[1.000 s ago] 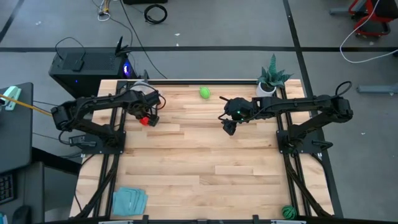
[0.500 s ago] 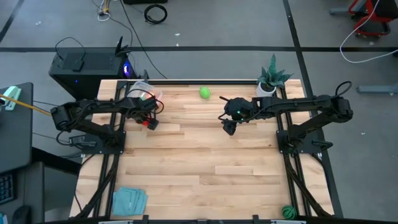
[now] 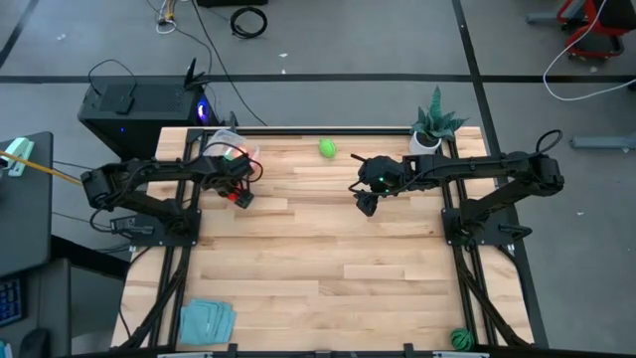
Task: Pick and placing Produce into tupperware
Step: Put the red apple into the transparent bin
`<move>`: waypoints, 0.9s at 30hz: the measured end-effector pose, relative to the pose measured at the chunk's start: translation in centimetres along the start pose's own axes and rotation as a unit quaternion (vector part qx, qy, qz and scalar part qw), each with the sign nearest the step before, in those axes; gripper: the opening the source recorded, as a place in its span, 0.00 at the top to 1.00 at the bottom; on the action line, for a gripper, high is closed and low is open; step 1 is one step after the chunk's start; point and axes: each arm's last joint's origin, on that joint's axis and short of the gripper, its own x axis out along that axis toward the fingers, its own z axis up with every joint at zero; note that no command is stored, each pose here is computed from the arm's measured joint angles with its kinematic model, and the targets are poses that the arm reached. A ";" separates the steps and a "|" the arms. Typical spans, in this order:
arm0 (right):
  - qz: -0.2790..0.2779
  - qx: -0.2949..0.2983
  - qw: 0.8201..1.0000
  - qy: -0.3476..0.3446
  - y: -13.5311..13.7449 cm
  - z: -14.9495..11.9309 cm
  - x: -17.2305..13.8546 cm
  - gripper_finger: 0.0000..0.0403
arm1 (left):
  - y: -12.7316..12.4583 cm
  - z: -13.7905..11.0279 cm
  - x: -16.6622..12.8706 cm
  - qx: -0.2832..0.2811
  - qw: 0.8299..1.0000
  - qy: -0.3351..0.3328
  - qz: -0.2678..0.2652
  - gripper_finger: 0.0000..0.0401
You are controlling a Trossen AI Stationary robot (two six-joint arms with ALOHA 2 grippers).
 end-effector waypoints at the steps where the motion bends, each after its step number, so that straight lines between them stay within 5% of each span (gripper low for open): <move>1: 0.000 0.000 1.000 0.000 0.0 0.0 0.0 0.31 | 0.0 0.0 0.0 0.000 1.000 0.000 0.000 0.13; 7: 0.000 0.000 1.000 0.000 0.0 0.0 0.0 0.31 | 0.1 0.0 0.0 -0.003 1.000 -0.002 0.008 0.31; 27: 0.000 0.000 1.000 0.000 0.0 0.0 0.0 0.31 | -0.1 -1.6 -1.9 0.002 0.998 0.028 -0.053 0.31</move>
